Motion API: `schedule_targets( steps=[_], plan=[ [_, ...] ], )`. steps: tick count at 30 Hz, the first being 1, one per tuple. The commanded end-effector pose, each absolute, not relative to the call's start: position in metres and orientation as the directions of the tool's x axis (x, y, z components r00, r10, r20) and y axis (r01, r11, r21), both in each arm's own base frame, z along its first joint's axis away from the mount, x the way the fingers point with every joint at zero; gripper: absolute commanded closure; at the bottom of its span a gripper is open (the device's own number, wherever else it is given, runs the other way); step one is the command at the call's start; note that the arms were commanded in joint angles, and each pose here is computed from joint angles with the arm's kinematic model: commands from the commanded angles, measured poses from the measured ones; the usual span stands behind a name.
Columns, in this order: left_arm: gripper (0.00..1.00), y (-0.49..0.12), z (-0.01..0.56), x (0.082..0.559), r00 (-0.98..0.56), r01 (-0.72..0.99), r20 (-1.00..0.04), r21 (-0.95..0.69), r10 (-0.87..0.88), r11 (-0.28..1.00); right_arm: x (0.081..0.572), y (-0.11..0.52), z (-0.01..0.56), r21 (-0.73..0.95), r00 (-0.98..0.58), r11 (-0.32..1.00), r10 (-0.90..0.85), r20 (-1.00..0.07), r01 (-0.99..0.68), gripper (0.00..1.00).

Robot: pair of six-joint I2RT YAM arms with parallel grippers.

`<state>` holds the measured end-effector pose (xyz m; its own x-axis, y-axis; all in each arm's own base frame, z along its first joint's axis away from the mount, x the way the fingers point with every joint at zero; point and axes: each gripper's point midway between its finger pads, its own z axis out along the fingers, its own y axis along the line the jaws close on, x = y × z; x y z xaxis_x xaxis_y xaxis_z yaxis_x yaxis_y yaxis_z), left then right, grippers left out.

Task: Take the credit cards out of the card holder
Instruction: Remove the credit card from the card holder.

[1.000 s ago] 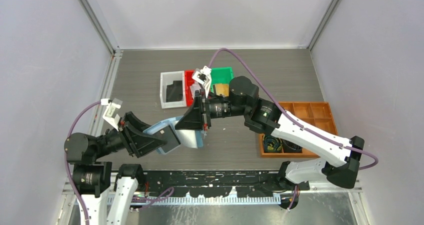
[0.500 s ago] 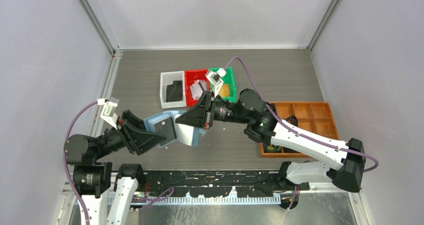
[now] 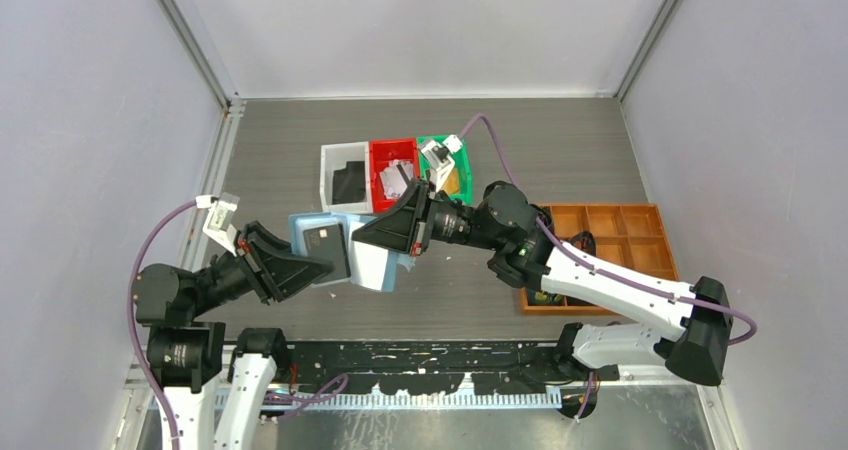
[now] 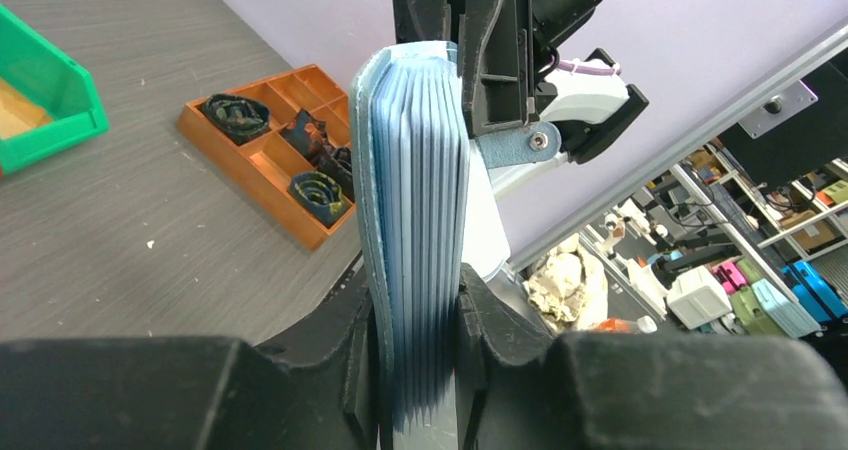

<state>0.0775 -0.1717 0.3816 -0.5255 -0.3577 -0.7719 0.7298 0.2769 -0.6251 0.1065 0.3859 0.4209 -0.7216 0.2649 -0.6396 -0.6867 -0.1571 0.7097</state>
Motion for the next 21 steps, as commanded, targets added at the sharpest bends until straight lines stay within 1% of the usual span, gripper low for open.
schedule_targets(
  steps=[1,2,3,4,6,7,8,11,12,14,16,18,21],
  plan=[
    [0.79,-0.174,0.395,0.07,-0.504,0.772,-0.798,-0.587,-0.329,0.242,0.104,0.369,0.463,0.637,-0.672,-0.234,0.379,-0.636,-0.735,0.99],
    [0.82,-0.174,0.396,0.071,-0.501,0.775,-0.801,-0.584,-0.327,0.242,0.105,0.37,0.459,0.645,-0.675,-0.222,0.371,-0.638,-0.732,0.95],
    [0.86,-0.174,0.396,0.071,-0.497,0.778,-0.804,-0.58,-0.325,0.244,0.106,0.37,0.454,0.651,-0.673,-0.202,0.363,-0.645,-0.732,0.77],
    [0.89,-0.174,0.395,0.072,-0.494,0.777,-0.806,-0.577,-0.325,0.251,0.108,0.37,0.449,0.652,-0.663,-0.17,0.358,-0.658,-0.739,0.67],
    [0.94,-0.173,0.392,0.076,-0.484,0.775,-0.814,-0.569,-0.321,0.276,0.113,0.367,0.445,0.65,-0.643,-0.114,0.349,-0.681,-0.751,0.58],
    [0.96,-0.172,0.39,0.078,-0.472,0.776,-0.823,-0.558,-0.316,0.294,0.116,0.365,0.442,0.65,-0.632,-0.077,0.34,-0.696,-0.756,0.5],
    [0.97,-0.171,0.386,0.081,-0.464,0.773,-0.83,-0.55,-0.31,0.316,0.12,0.363,0.443,0.643,-0.616,-0.038,0.333,-0.714,-0.765,0.45],
    [1.0,-0.163,0.373,0.096,-0.411,0.756,-0.866,-0.498,-0.283,0.425,0.138,0.351,0.444,0.622,-0.566,0.112,0.315,-0.762,-0.775,0.35],
    [1.0,-0.16,0.365,0.102,-0.408,0.739,-0.873,-0.488,-0.267,0.464,0.147,0.344,0.448,0.609,-0.54,0.166,0.323,-0.777,-0.776,0.33],
    [1.0,-0.15,0.356,0.115,-0.38,0.703,-0.893,-0.449,-0.242,0.552,0.163,0.329,0.449,0.584,-0.497,0.283,0.324,-0.805,-0.761,0.34],
    [1.0,-0.14,0.347,0.128,-0.354,0.665,-0.911,-0.404,-0.211,0.628,0.174,0.317,0.459,0.568,-0.458,0.35,0.35,-0.817,-0.745,0.34],
    [1.0,-0.134,0.337,0.136,-0.362,0.64,-0.916,-0.378,-0.171,0.669,0.174,0.316,0.464,0.569,-0.457,0.348,0.355,-0.816,-0.745,0.36],
    [1.0,-0.127,0.322,0.147,-0.413,0.588,-0.899,-0.384,-0.144,0.712,0.159,0.339,0.458,0.625,-0.555,0.228,0.304,-0.774,-0.747,0.4]
  ],
)
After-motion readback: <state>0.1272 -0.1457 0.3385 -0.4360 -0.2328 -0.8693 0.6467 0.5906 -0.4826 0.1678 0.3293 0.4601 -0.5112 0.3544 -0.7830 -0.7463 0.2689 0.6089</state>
